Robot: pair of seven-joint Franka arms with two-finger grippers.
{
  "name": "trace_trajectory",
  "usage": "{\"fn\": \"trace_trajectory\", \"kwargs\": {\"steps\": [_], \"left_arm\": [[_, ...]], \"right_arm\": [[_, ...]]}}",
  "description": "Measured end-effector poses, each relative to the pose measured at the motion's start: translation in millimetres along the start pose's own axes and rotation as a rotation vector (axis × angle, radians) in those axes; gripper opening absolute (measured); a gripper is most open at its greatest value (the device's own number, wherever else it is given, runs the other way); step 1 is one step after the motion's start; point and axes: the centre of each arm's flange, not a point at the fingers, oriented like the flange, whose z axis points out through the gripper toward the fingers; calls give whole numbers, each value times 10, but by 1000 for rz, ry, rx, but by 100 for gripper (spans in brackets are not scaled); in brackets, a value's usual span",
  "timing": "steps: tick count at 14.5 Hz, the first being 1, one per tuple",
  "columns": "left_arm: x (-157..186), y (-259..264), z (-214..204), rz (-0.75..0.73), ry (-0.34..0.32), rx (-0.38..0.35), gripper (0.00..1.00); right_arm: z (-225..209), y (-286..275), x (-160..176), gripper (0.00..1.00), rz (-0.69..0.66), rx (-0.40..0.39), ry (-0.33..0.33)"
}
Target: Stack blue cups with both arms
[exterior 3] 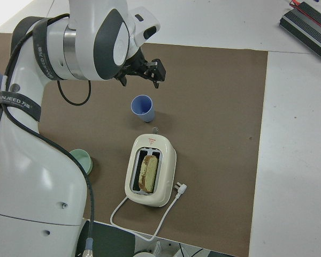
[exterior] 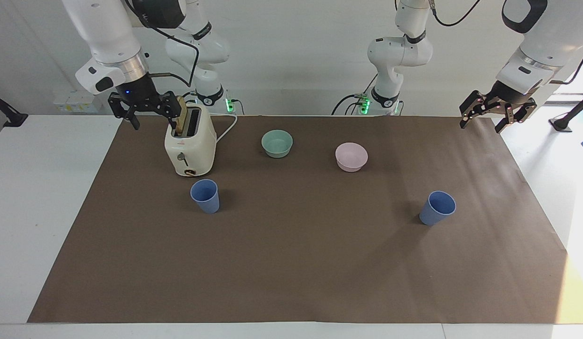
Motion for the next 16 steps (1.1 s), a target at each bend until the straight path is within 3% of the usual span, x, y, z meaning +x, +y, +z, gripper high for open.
{"fn": "trace_trajectory", "kwargs": {"steps": [16], "left_arm": [[-2,-5,-7,-1,2,0,100]], "right_arm": [[-1,-44,-1,100,-8,1,0]]}}
